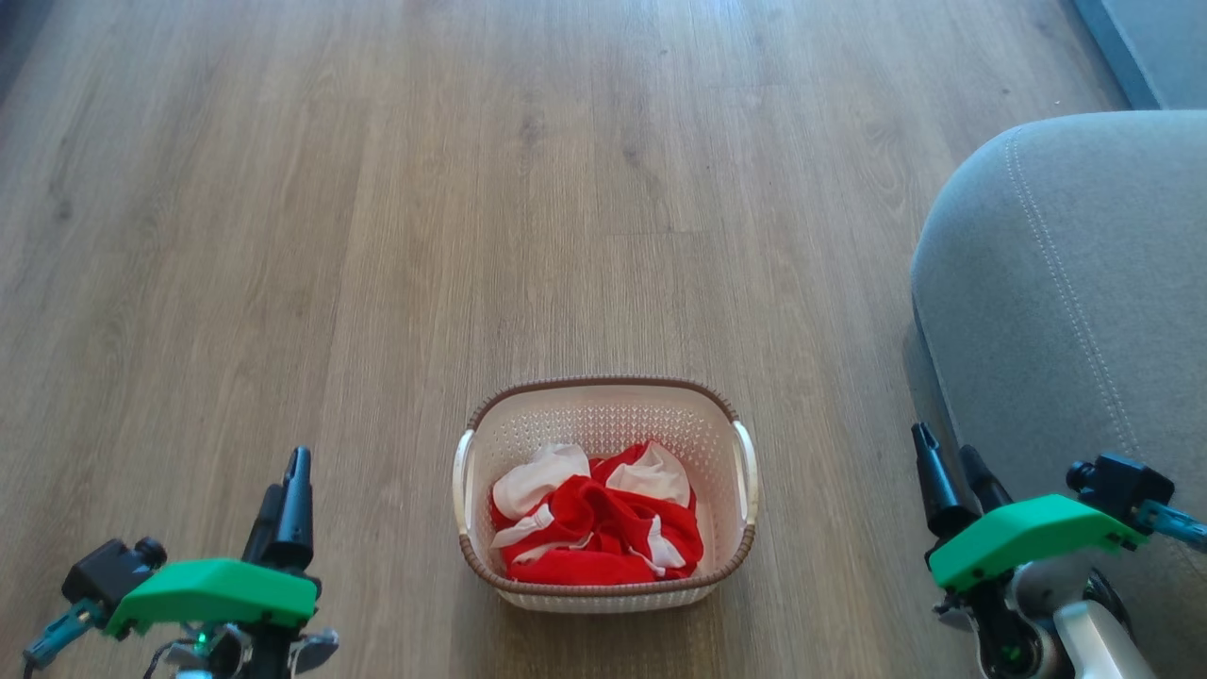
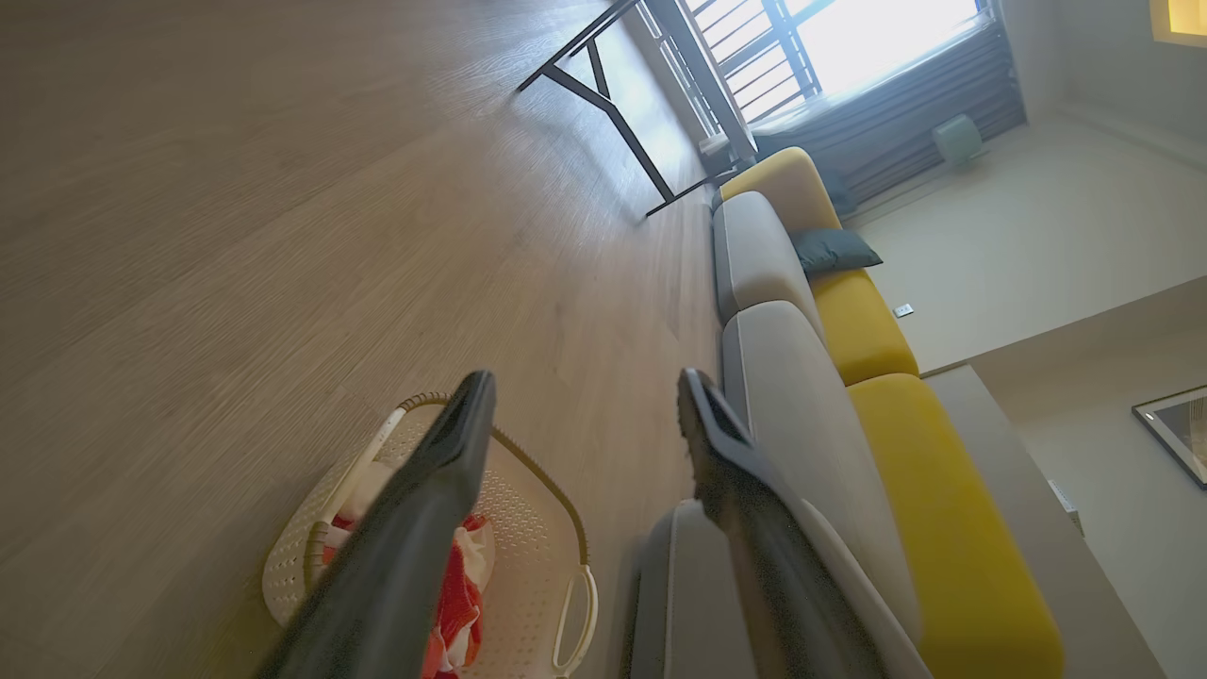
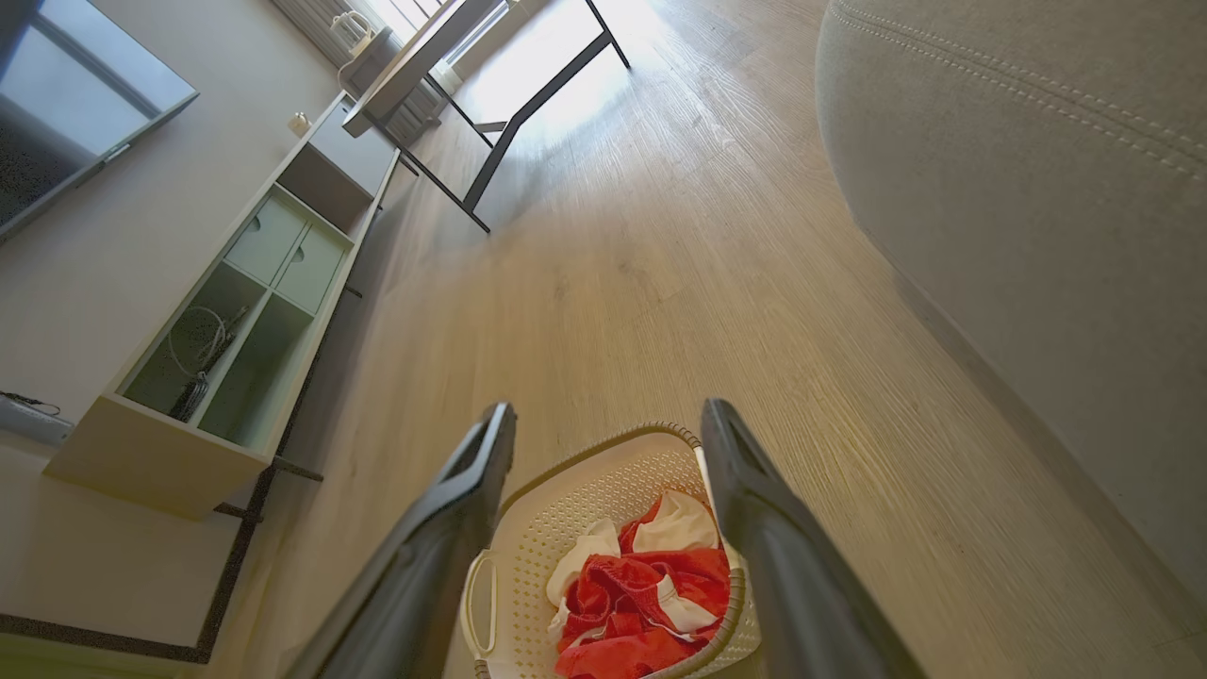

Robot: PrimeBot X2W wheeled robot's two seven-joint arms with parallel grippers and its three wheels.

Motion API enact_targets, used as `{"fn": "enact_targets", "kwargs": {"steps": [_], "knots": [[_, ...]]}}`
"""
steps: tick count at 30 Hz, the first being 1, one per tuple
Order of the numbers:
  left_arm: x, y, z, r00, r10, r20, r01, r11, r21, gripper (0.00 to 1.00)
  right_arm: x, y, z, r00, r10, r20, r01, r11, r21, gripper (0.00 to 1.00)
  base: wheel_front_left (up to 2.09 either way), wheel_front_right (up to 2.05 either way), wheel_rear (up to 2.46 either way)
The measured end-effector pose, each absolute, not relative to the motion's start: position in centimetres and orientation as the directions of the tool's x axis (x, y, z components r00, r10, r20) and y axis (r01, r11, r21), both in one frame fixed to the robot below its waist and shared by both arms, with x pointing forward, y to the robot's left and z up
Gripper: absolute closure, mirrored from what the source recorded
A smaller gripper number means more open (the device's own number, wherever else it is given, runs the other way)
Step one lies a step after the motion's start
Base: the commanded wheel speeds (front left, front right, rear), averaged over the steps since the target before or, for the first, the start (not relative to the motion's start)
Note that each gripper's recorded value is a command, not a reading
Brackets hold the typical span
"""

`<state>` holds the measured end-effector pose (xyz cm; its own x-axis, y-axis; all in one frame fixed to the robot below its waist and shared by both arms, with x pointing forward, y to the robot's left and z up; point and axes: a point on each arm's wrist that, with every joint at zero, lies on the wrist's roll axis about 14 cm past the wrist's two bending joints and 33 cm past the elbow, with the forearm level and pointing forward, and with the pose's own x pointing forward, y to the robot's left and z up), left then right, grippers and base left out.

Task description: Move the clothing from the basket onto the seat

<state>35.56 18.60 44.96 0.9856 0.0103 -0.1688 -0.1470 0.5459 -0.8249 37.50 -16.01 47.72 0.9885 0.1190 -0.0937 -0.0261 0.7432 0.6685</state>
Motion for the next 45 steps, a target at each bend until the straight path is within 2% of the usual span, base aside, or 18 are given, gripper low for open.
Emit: {"fn": "enact_targets", "kwargs": {"steps": [23, 45], "knots": [[35.9, 18.5, 45.8, 0.993, -0.001, -0.119, -0.078, 0.749, -0.658, 0.00, 37.4, -15.0, 48.5, 0.980, 0.192, -0.053, -0.156, 0.906, 0.393, 0.00, 0.00, 0.00, 0.00], [36.0, 18.3, 46.6, 0.997, -0.025, -0.068, -0.011, 0.880, -0.476, 0.00, 37.0, -13.7, 49.3, 0.963, 0.270, -0.012, -0.267, 0.956, 0.123, 0.00, 0.00, 0.00, 0.00]]}}
